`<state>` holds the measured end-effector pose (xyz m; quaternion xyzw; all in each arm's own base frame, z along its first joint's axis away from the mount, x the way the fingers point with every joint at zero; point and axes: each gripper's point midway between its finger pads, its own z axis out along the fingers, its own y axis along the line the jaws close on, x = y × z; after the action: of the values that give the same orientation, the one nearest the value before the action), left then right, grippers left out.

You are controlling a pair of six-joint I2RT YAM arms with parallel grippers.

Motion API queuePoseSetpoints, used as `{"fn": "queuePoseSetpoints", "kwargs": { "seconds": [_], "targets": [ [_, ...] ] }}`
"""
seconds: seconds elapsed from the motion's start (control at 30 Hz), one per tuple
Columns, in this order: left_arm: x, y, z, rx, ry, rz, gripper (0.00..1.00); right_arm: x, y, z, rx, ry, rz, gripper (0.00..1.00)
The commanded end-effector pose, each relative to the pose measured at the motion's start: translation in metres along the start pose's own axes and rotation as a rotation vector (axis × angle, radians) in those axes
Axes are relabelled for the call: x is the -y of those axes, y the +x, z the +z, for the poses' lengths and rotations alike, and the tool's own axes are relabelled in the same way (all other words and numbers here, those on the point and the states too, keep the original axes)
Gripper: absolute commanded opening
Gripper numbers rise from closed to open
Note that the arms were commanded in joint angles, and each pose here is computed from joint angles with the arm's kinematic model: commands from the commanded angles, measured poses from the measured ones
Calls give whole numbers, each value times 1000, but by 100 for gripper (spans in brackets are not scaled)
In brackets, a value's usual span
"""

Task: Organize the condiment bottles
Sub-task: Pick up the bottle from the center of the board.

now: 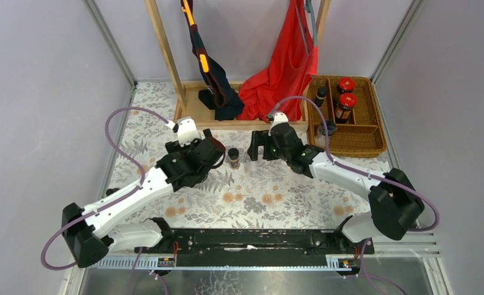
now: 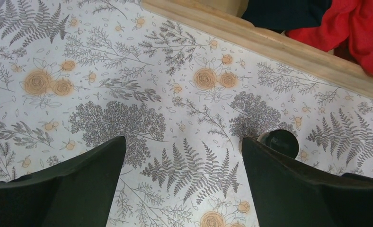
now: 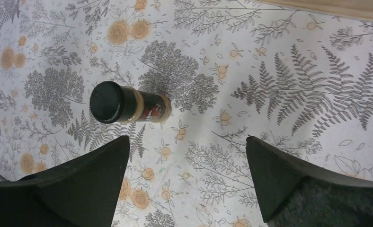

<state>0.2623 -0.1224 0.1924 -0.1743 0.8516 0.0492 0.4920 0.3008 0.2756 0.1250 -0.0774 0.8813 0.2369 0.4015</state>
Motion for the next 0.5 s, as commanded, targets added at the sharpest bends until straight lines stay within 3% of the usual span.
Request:
{"fn": "queuePoseSetpoints", "kwargs": {
  "seconds": [0.0, 0.17, 0.47],
  "targets": [
    [-1, -21, -7, 94, 51, -77, 91, -41, -34, 1, 69, -65, -53, 100],
    [-5, -24, -11, 104, 72, -139, 92, -61, -31, 7, 50, -8, -194, 99],
    [-11, -13, -5, 80, 12, -117, 96, -78, -24, 22, 1, 17, -285, 99]
  ]
}}
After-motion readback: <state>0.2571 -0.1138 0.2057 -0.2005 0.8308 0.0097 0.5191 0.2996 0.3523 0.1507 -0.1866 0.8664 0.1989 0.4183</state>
